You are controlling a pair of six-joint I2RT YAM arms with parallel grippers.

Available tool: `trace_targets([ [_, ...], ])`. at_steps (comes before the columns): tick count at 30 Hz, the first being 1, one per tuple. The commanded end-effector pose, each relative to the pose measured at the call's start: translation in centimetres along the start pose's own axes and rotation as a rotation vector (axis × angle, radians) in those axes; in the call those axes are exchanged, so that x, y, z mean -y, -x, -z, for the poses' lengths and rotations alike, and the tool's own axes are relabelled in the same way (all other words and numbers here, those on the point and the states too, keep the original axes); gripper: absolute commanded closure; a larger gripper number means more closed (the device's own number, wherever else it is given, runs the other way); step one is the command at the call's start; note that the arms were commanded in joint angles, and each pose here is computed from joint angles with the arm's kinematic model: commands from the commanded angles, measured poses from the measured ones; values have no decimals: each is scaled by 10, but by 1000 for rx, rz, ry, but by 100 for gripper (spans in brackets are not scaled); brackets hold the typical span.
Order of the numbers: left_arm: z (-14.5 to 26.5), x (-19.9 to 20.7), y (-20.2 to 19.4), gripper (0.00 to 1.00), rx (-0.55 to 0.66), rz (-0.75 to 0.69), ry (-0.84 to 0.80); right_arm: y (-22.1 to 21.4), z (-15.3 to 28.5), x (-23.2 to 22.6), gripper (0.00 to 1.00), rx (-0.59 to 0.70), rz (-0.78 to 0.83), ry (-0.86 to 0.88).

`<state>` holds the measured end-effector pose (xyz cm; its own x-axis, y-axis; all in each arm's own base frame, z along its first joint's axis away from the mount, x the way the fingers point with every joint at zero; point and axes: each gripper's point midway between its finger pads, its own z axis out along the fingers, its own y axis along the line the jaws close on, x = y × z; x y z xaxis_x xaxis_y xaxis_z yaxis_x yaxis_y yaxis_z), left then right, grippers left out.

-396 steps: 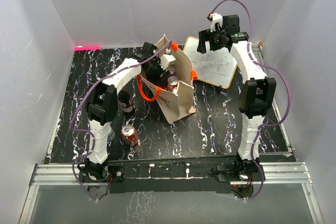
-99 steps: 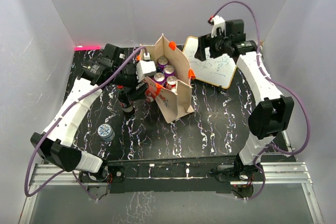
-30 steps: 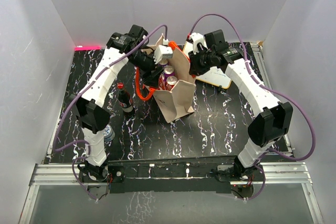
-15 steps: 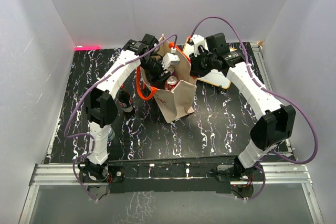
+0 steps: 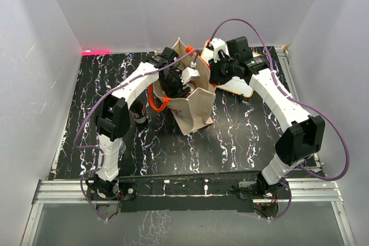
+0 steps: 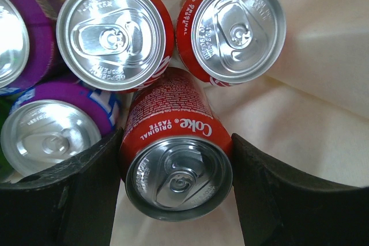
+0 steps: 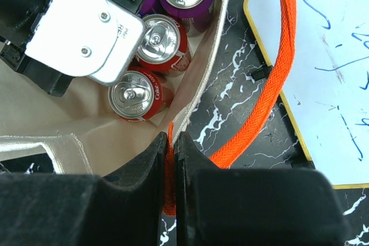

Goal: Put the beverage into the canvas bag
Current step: Place the drink in the canvas bag.

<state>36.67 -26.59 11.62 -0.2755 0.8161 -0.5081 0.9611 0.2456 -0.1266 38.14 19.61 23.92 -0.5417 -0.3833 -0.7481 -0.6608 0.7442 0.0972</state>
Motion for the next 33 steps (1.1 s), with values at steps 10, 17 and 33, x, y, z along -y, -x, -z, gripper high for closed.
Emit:
trace_targets([
  [10, 1, -5, -2, 97, 0, 23, 75, 16, 17, 17, 92, 72, 44, -63],
  [17, -14, -9, -14, 89, -32, 27, 77, 17, 20, 22, 92, 77, 62, -78],
  [33, -16, -6, -32, 57, -117, 86, 70, 17, 17, 22, 92, 88, 68, -66],
])
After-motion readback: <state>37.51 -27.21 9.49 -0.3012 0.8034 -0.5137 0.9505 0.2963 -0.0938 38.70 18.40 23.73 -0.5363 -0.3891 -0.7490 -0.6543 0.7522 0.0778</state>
